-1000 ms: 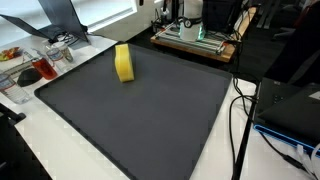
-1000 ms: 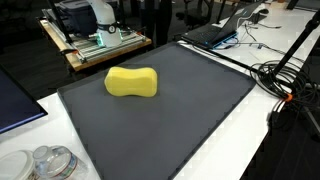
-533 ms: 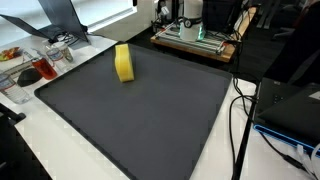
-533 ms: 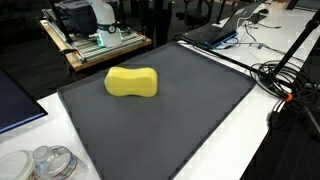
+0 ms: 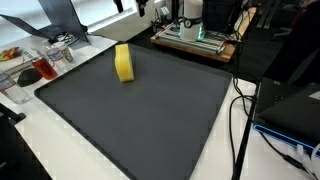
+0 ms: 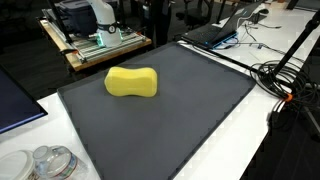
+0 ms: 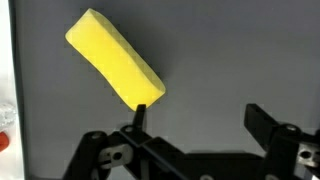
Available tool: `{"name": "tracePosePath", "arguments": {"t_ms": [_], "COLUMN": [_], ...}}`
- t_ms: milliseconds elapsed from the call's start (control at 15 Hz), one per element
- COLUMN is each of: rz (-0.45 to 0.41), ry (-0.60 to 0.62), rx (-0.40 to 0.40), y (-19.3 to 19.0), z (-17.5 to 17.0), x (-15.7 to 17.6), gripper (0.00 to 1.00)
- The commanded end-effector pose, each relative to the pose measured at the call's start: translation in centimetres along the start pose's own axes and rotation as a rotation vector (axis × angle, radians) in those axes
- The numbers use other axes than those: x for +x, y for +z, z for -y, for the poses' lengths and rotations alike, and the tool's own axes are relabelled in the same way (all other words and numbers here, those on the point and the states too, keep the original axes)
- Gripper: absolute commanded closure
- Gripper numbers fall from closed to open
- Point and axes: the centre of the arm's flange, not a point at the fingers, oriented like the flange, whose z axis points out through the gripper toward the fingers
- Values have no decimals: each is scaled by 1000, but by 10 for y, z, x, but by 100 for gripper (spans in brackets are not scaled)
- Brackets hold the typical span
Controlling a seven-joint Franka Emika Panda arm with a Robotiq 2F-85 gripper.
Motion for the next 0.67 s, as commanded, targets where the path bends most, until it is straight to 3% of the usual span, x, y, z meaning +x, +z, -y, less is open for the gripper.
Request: {"name": "tracePosePath", "arguments": {"t_ms": [0, 267, 333, 600], "rz": [22, -21, 1, -12], "ry": [82, 120, 135, 132], "rx": [102, 190, 128, 162], "y": [2, 12, 12, 14], "z": [-56, -119, -100, -122], "x": [3, -24, -14, -22], "gripper": [0, 0, 0, 0]}}
